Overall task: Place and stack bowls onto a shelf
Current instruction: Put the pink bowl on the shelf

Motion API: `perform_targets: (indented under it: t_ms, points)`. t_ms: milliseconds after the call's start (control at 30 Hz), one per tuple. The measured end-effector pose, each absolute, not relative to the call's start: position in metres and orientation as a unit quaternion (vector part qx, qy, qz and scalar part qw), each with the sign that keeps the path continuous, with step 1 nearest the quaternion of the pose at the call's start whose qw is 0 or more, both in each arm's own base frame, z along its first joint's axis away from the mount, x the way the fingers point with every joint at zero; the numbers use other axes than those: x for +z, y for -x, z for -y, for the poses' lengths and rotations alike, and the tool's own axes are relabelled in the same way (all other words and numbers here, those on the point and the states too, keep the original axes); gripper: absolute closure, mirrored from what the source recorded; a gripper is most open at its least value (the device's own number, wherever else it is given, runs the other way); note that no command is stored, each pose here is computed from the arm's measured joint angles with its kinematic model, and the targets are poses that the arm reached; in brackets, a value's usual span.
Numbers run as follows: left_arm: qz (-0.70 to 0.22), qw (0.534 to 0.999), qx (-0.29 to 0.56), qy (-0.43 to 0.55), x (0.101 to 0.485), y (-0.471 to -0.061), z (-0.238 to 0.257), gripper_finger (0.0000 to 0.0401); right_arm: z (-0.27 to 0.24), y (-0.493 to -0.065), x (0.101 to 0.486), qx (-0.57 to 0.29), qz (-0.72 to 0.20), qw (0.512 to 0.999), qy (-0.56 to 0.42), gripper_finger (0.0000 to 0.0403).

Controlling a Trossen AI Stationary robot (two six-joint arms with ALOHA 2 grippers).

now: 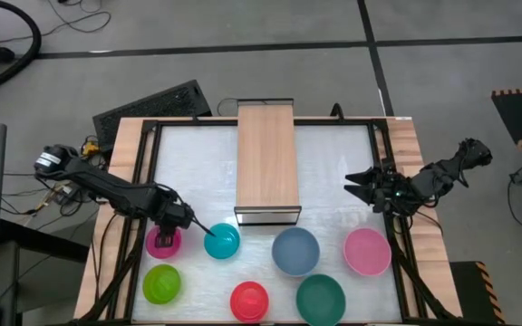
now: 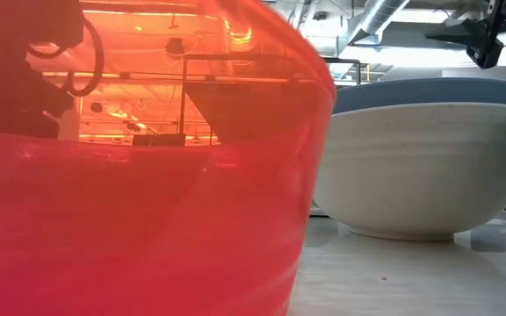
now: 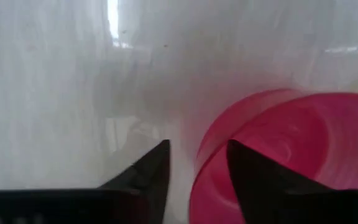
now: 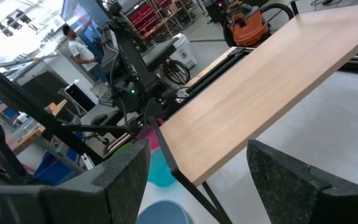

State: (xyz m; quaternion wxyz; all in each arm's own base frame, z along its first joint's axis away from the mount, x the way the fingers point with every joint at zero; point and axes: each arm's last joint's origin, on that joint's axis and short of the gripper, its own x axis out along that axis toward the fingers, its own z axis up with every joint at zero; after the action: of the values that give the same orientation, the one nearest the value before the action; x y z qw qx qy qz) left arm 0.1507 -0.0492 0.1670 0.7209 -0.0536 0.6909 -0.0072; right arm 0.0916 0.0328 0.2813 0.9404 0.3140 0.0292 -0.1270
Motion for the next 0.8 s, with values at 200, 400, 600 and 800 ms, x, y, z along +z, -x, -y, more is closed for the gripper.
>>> perform_targets:
  t_ms: [200, 400, 600, 800]
  points:
    - [-0.687, 0.723, 0.017, 0.071, 0.162, -0.157, 0.051, 0.0391, -0.033, -0.091, 0.281, -0.128, -0.031, 0.941, -0.312, 0.0109]
    - [-0.683, 0.715, 0.075, 0.128, 0.167, -0.160, 0.048, 0.0400, -0.033, -0.091, 0.281, -0.128, -0.031, 0.941, -0.312, 0.0109]
    - [-0.684, 0.676, 0.171, 0.212, 0.191, -0.165, 0.036, 0.0401, -0.033, -0.091, 0.281, -0.127, -0.031, 0.941, -0.312, 0.0109]
    - [-0.670, 0.650, 0.235, 0.271, 0.239, -0.173, 0.021, 0.0401, -0.033, -0.091, 0.281, -0.127, -0.031, 0.941, -0.312, 0.0109]
